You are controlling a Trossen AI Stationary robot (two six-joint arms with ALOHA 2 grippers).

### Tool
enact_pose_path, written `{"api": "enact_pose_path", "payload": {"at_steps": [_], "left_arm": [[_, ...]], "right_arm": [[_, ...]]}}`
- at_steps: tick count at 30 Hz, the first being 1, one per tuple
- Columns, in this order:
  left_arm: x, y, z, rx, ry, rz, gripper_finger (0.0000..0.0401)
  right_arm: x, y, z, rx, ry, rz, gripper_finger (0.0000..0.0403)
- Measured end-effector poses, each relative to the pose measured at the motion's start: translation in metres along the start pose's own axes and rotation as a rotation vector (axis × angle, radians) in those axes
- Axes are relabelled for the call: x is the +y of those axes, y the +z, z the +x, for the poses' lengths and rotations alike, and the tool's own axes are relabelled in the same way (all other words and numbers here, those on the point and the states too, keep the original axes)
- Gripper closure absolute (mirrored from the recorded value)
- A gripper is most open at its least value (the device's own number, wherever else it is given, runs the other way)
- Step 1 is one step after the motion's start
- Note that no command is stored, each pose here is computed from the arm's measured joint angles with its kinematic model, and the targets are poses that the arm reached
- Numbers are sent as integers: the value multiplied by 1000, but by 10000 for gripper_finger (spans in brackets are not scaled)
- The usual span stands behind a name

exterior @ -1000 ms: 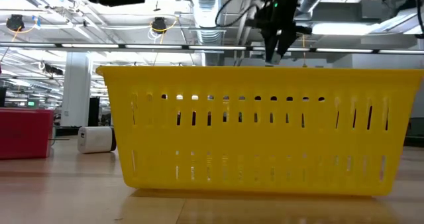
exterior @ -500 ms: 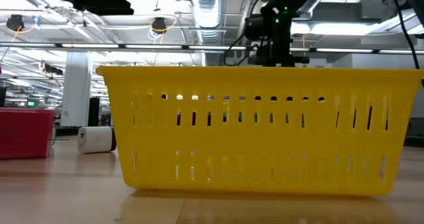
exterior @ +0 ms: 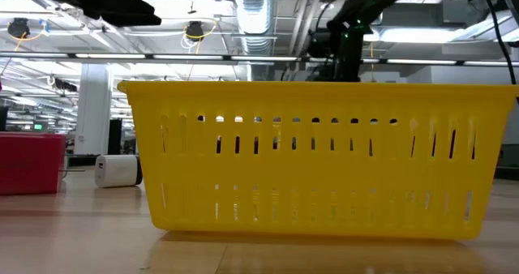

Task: Pick & Place Office items
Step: Put the bottom blue charger adapter into the transparent bin

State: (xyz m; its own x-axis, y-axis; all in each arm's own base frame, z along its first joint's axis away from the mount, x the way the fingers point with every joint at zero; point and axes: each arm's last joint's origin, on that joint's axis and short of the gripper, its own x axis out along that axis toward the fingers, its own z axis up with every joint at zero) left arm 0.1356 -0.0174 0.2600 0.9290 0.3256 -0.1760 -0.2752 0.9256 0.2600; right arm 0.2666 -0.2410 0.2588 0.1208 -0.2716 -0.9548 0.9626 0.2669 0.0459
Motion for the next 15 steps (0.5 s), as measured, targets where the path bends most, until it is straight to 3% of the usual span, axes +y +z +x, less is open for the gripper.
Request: {"api": "enact_pose_path", "payload": {"at_steps": [7, 11, 15], "left_arm": [[0, -1, 0, 8, -1, -2, 73], [0, 1, 0, -12, 3, -1, 73], [1, 4, 0, -36, 7, 11, 73]], "right_arm": [[-34, -17, 32, 39, 9, 97, 284], [-44, -18, 34, -26, 76, 155, 284], [-50, -19, 44, 22, 69, 198, 284]]}}
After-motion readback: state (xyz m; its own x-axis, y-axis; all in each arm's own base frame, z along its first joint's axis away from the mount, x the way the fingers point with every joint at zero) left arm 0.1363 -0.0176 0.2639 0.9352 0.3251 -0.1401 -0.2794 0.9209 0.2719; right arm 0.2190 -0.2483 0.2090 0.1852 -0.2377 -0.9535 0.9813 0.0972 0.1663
